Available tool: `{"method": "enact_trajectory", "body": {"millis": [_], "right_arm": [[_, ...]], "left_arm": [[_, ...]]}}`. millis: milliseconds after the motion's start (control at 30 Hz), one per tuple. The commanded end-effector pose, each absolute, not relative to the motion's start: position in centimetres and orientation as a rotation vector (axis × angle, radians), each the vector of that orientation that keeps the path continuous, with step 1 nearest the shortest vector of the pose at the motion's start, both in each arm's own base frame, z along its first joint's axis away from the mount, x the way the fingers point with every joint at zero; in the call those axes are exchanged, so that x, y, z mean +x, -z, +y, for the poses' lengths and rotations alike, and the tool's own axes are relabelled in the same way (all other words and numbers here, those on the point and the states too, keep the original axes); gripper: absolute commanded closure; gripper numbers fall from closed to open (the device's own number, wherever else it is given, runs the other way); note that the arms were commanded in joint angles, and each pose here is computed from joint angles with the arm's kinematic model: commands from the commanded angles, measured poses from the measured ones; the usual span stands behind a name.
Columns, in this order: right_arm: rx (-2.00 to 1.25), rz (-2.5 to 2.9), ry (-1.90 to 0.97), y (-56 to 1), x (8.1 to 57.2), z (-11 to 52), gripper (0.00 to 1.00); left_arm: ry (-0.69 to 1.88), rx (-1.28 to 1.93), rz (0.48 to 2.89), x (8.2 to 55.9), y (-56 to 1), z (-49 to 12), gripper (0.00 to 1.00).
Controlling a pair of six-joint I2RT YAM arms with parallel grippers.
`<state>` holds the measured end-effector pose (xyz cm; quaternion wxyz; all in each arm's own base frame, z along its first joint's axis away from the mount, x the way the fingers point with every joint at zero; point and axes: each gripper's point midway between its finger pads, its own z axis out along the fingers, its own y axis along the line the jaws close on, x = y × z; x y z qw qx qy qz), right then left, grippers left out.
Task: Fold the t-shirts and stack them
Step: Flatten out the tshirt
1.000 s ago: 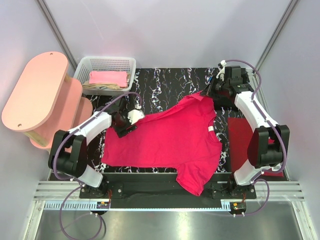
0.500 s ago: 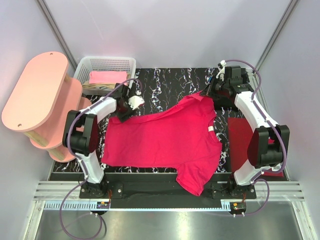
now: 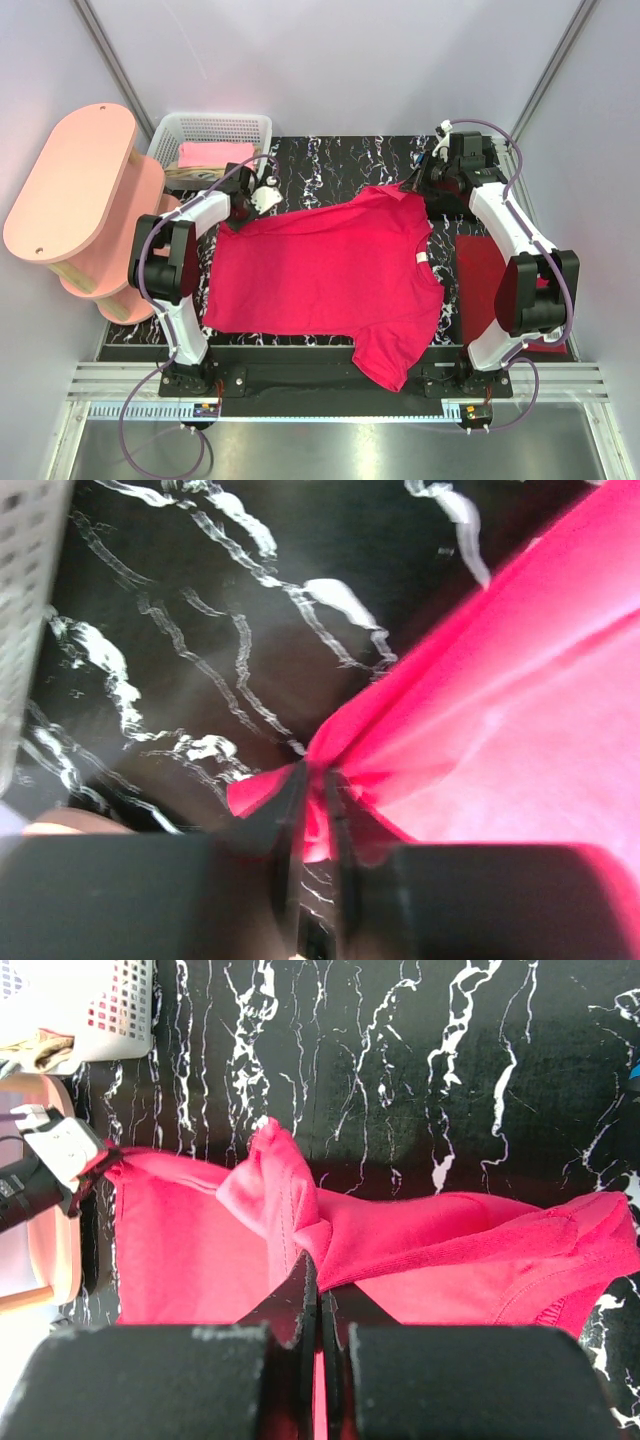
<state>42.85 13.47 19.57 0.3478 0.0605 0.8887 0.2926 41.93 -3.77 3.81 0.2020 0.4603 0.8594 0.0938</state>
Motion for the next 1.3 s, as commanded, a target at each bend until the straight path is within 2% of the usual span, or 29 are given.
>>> {"method": "enact_trajectory", "body": {"millis": [0, 200, 267, 300, 367, 400, 500, 533, 567, 700, 800, 933, 967, 1033, 1267], "right_arm": [[0.099, 2.225, -0.788, -22.1, 43.9, 14.0, 1.00], [0.090, 2.225, -0.794, -21.9, 44.0, 14.1, 1.00], [0.088, 2.225, -0.799, -21.9, 44.0, 14.2, 1.00], [0.089, 2.228, -0.799, -21.8, 44.0, 14.2, 1.00], [0.087, 2.226, -0.799, -21.8, 44.1, 14.2, 1.00], [0.087, 2.227, -0.800, -21.7, 44.2, 14.2, 1.00], [0.080, 2.226, -0.805, -21.6, 44.2, 14.3, 1.00], [0.081, 2.227, -0.805, -21.6, 44.1, 14.3, 1.00], [0.082, 2.228, -0.806, -21.5, 44.1, 14.3, 1.00], [0.086, 2.229, -0.809, -21.3, 44.2, 14.4, 1.00], [0.087, 2.226, -0.819, -21.4, 44.2, 14.5, 1.00], [0.086, 2.224, -0.827, -21.4, 44.0, 14.7, 1.00], [0.086, 2.226, -0.827, -21.4, 44.0, 14.7, 1.00], [0.084, 2.227, -0.827, -21.3, 43.9, 14.7, 1.00], [0.073, 2.232, -0.833, -21.1, 43.8, 14.9, 1.00]], "left_arm": [[-0.408, 1.215, 2.281, 45.9, -6.7, -2.7, 1.00], [-0.566, 1.129, 2.244, 48.1, -8.0, -1.2, 0.99], [-0.615, 1.089, 2.211, 48.6, -9.0, -0.8, 0.89], [-0.632, 1.076, 2.204, 48.5, -9.4, -0.6, 0.79], [-0.638, 1.044, 2.172, 47.9, -11.4, -0.5, 0.64], [-0.616, 1.036, 2.178, 47.3, -11.3, -0.6, 0.46], [-0.581, 1.040, 2.170, 44.9, -12.1, -0.8, 0.34], [-0.573, 1.050, 2.170, 44.2, -12.1, -1.0, 0.33], [-0.570, 1.051, 2.148, 43.4, -12.9, -1.0, 0.33], [-0.488, 1.144, 2.171, 39.6, -10.6, -2.3, 0.33], [-0.457, 1.177, 2.183, 39.0, -9.4, -2.9, 0.35], [-0.416, 1.198, 2.236, 39.8, -7.1, -3.4, 0.46], [-0.411, 1.195, 2.246, 40.0, -6.8, -3.5, 0.54], [-0.415, 1.195, 2.258, 41.1, -6.3, -3.7, 0.61], [-0.434, 1.179, 2.285, 43.5, -5.2, -3.8, 0.66]]}}
